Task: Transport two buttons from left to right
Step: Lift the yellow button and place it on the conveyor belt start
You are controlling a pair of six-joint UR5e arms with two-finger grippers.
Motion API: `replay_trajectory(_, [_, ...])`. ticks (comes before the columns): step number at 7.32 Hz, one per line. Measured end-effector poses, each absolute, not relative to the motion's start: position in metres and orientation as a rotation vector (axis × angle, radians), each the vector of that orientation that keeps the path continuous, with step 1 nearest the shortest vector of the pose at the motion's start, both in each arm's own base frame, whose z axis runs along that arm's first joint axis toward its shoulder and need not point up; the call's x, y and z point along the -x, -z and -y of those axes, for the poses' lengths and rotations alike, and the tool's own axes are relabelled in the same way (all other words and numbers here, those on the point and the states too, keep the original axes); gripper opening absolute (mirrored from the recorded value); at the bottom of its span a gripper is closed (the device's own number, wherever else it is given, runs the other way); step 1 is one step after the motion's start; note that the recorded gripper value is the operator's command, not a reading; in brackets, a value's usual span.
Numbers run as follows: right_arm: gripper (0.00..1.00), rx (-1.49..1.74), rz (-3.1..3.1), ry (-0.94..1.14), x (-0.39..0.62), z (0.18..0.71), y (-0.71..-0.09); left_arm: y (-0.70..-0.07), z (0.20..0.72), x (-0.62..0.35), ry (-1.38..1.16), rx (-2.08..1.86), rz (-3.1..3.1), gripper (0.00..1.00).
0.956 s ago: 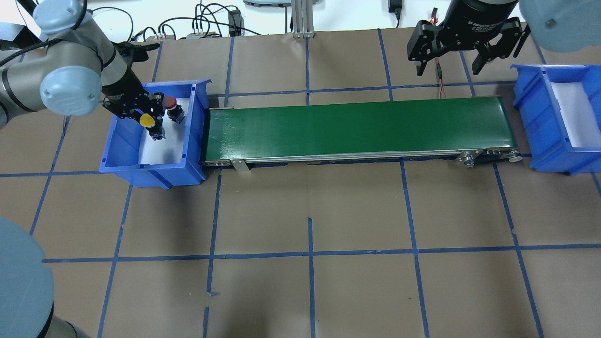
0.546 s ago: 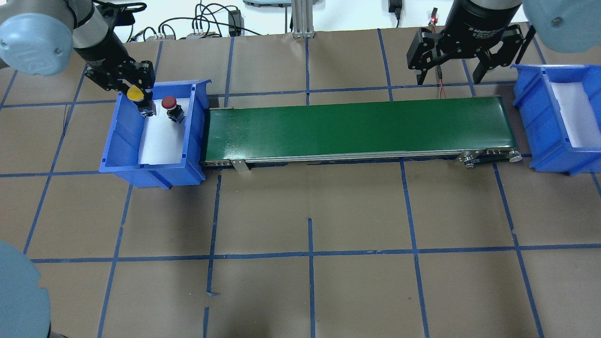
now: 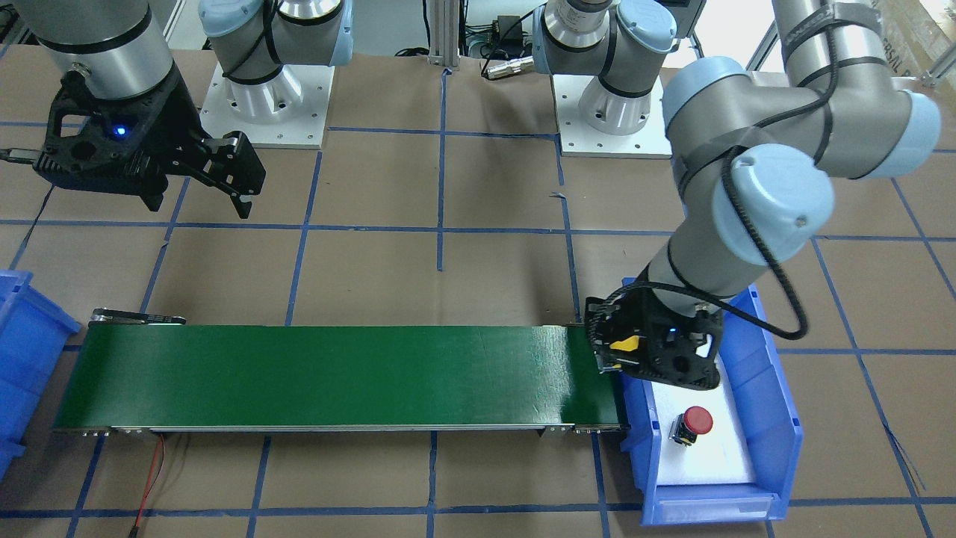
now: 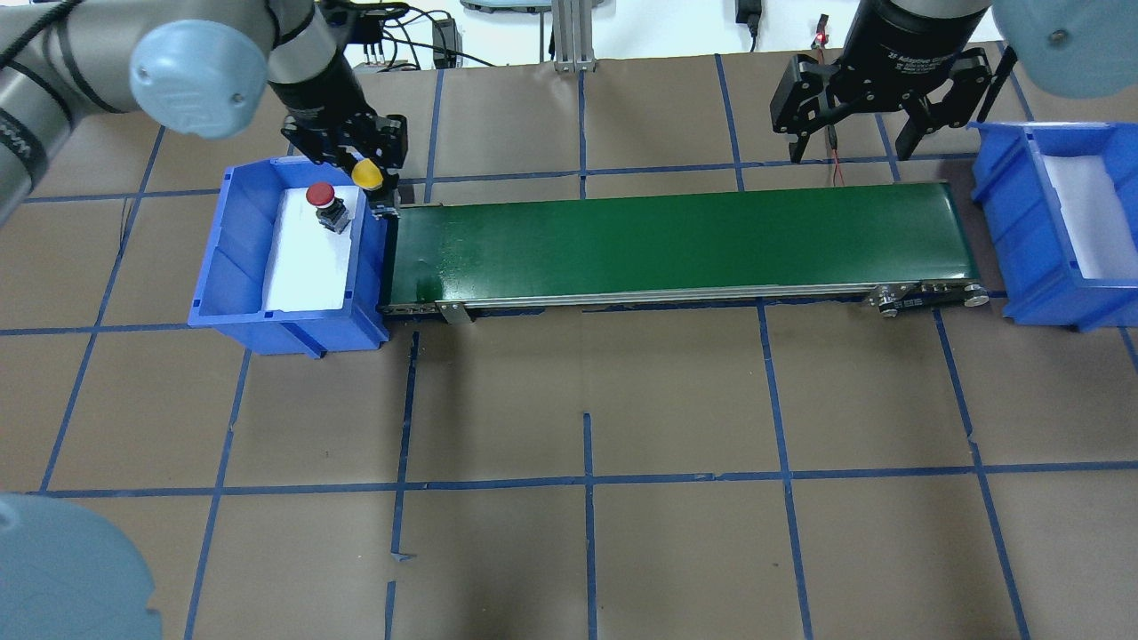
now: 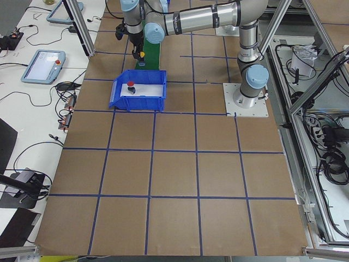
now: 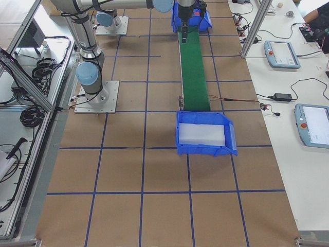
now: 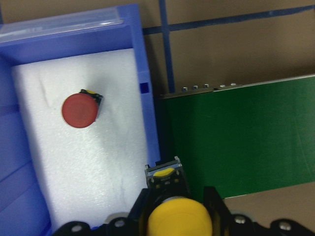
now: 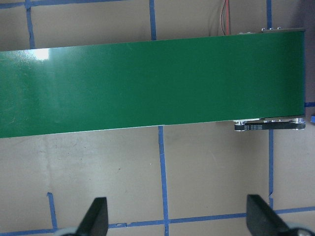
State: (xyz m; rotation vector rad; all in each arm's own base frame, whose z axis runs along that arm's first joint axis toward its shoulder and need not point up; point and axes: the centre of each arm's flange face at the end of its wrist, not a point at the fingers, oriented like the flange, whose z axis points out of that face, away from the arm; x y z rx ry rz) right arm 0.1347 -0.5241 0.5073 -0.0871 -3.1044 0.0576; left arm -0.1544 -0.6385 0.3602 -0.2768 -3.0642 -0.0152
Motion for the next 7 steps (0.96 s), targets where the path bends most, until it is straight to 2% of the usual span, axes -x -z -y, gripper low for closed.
replay_trajectory(3, [1.0,0.089,3.103,-0.052,-0.134,0.524,-0.506,-0.306,0.65,0.196,0.071,0.227,3.069,0.25])
replay_trajectory(4, [1.0,0.089,3.103,-0.05,-0.134,0.524,-0.506,-0.3,0.649,0.201,0.087,0.213,3.068,0.32])
replay_trajectory(5, [1.0,0.09,3.103,-0.05,-0.134,0.524,-0.506,-0.295,0.648,0.203,0.101,0.209,3.066,0.72])
replay_trajectory(6, [1.0,0.092,3.104,-0.051,-0.134,0.524,-0.506,-0.292,0.648,0.204,0.109,0.208,3.066,1.0])
replay_trajectory(7, [1.0,0.093,3.104,-0.049,-0.134,0.524,-0.505,-0.293,0.649,0.204,0.104,0.209,3.066,1.0])
